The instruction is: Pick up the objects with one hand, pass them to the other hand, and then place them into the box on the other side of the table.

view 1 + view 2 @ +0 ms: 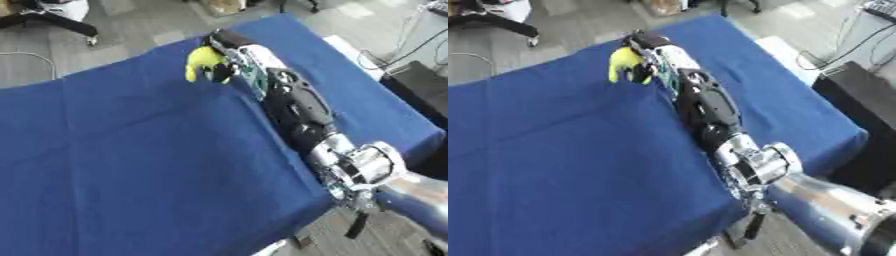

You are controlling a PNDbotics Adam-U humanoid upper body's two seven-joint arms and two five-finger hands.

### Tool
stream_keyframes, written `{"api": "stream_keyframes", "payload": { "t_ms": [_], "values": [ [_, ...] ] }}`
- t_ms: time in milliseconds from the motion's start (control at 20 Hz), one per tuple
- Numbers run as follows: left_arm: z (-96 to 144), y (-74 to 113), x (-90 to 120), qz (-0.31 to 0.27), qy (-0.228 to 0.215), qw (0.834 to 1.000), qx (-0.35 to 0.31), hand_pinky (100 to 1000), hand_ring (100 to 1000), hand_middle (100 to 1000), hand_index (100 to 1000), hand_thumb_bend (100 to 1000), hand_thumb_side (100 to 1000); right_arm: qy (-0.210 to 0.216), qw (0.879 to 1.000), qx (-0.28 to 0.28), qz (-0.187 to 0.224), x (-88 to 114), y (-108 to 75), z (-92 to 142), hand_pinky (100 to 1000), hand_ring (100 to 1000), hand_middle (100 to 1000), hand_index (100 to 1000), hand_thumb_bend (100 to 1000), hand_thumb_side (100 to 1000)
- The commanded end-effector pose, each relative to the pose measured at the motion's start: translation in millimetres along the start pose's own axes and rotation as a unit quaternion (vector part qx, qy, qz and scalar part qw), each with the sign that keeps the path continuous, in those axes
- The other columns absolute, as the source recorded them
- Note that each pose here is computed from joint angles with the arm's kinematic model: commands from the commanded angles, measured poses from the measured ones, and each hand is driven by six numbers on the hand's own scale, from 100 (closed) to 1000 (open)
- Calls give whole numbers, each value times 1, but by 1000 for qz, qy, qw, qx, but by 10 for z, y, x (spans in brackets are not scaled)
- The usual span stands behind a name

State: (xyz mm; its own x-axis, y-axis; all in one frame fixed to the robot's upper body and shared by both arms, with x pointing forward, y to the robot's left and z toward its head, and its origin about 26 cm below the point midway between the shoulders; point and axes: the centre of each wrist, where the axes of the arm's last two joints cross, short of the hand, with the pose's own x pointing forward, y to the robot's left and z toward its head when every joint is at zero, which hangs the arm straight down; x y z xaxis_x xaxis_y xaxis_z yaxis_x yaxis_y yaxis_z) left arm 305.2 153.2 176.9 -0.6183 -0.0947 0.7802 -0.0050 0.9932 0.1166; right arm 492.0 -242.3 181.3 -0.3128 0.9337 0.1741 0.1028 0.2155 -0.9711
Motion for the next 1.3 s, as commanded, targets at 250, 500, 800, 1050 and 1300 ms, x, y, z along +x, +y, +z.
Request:
{"api": "stream_keyframes", "payload": {
  "t_ms": [250,500,800,1050,1300],
  "values": [
    [-6,1,-62,-46,-8,999,-1,728,668,669,839,100,596,-115,981,-143,-67,525,-210,-18,669,370,193,412,100,223],
    [-31,-63,-129,-84,-28,995,-35,738,681,682,850,100,494,-187,956,-180,-139,1060,131,120,655,364,187,410,100,463],
    [-131,-192,-100,-122,-81,984,-100,768,726,734,891,180,306,-230,929,-181,-227,1683,389,373,646,357,181,409,100,467],
    [-186,-269,-27,-151,-137,969,-139,792,759,768,919,443,206,-252,917,-164,-262,1920,266,547,644,354,179,409,100,462],
    [-246,-234,51,-204,-188,941,-192,821,786,795,944,643,104,-265,910,-143,-286,2009,94,664,644,354,178,409,100,460]
  ]
}}
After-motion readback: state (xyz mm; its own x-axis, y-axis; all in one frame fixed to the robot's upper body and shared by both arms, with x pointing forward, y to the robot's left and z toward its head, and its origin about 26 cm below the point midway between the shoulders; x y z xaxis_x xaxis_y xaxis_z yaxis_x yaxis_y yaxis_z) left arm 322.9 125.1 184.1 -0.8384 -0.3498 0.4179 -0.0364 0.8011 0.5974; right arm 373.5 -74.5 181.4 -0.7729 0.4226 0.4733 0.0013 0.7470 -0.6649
